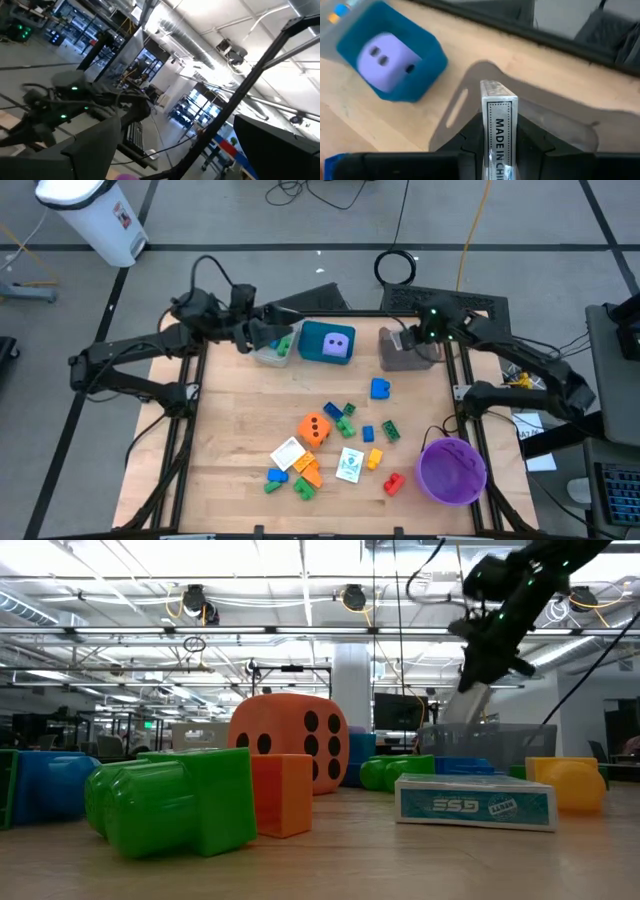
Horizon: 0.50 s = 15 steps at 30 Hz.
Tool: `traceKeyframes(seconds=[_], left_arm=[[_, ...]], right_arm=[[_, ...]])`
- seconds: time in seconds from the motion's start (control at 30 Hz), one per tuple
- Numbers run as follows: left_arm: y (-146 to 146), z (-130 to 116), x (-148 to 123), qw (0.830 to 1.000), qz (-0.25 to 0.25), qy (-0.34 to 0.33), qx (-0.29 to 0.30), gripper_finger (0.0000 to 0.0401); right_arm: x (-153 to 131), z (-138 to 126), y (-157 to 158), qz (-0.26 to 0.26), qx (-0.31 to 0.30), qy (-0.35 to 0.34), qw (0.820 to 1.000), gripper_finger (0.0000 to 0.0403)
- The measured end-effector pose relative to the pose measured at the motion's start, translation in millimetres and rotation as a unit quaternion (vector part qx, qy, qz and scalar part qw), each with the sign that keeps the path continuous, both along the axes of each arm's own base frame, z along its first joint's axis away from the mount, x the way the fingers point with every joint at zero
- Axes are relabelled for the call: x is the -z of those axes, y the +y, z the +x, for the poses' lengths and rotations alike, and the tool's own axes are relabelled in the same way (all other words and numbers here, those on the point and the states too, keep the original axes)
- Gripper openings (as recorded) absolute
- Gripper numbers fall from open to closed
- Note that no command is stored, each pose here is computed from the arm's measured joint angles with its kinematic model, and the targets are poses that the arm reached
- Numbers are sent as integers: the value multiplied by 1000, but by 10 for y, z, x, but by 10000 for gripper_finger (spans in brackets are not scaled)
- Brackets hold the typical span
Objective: Pick & Place Toys
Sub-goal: Put the black deck of cards into the black bin
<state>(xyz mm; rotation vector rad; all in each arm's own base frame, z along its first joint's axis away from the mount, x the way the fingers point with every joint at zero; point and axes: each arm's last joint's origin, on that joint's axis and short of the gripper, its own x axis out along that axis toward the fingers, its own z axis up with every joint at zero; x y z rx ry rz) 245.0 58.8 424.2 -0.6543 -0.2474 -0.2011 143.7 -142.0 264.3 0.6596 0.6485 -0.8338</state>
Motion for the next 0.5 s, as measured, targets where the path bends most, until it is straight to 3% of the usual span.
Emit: traceKeyframes(seconds=[0.27,0.5], left_arm=[[-37,-175,-53,1000,3,17,23,397],[-72,-197,-54,997,19,23,75,397]], right_arm=[[305,162,-189,69,24,35,997,74],[392,258,-287,80,51,15,995,70]])
